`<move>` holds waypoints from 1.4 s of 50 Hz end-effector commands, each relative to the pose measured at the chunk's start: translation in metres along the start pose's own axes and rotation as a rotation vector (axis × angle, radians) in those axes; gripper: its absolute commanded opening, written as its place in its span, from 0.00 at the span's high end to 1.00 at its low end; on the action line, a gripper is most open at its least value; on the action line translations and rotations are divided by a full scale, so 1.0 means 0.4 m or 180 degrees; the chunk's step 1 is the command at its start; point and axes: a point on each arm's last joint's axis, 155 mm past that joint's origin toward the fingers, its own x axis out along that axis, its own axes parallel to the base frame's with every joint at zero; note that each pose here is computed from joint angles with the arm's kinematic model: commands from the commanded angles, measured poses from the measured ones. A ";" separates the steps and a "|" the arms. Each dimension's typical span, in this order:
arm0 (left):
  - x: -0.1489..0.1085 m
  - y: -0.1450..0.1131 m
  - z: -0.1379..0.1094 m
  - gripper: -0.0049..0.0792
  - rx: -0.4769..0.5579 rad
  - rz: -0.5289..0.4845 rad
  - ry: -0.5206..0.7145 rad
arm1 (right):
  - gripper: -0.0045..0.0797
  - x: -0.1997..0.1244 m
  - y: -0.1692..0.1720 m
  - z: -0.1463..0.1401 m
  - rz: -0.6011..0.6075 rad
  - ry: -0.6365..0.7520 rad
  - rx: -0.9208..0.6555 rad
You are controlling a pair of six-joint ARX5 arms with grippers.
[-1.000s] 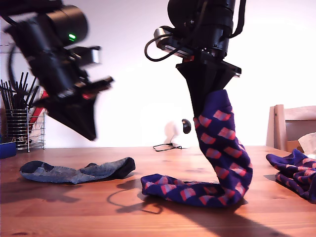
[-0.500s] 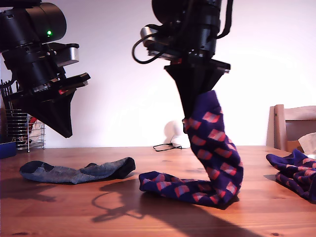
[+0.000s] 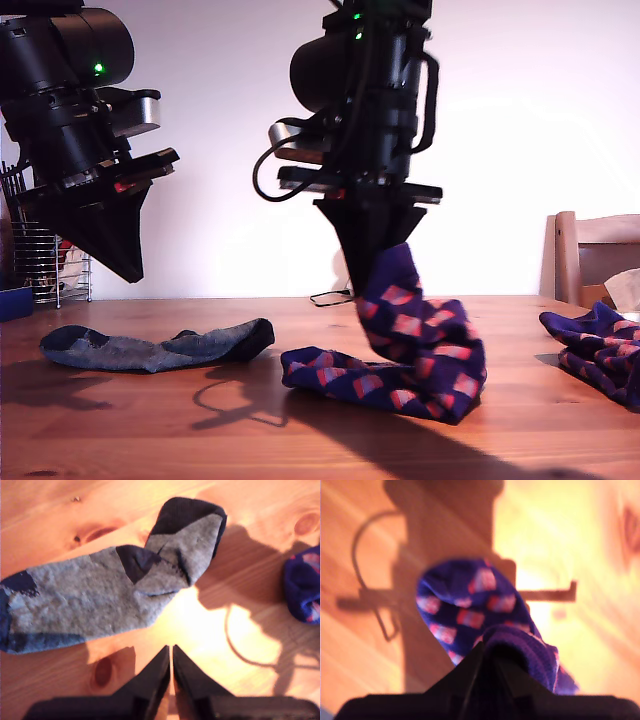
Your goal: Fold the socks in front of you. After folding them, place them to the right side.
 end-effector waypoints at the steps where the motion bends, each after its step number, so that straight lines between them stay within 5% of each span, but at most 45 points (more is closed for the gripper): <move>1: -0.003 -0.004 -0.007 0.97 0.0022 -0.0016 0.0009 | 0.96 0.030 0.020 -0.002 0.0067 0.0057 -0.0063; 9: -0.003 -0.005 -0.020 0.97 0.0069 -0.0021 0.0071 | 0.96 0.049 0.034 0.016 0.0163 -0.0010 -0.0073; 33: -0.005 -0.041 -0.040 0.97 0.0071 -0.0270 0.0168 | 0.61 0.039 0.065 0.112 0.0347 -0.0499 -0.0048; 58: -0.012 -0.049 -0.040 0.97 -0.0055 -0.0475 0.0162 | 0.61 -0.047 0.126 0.223 0.0860 -0.0971 0.0251; 70: -0.019 -0.070 0.046 0.97 -0.0212 -0.0662 -0.0255 | 0.61 -0.092 0.090 0.217 0.0829 -0.0892 0.0321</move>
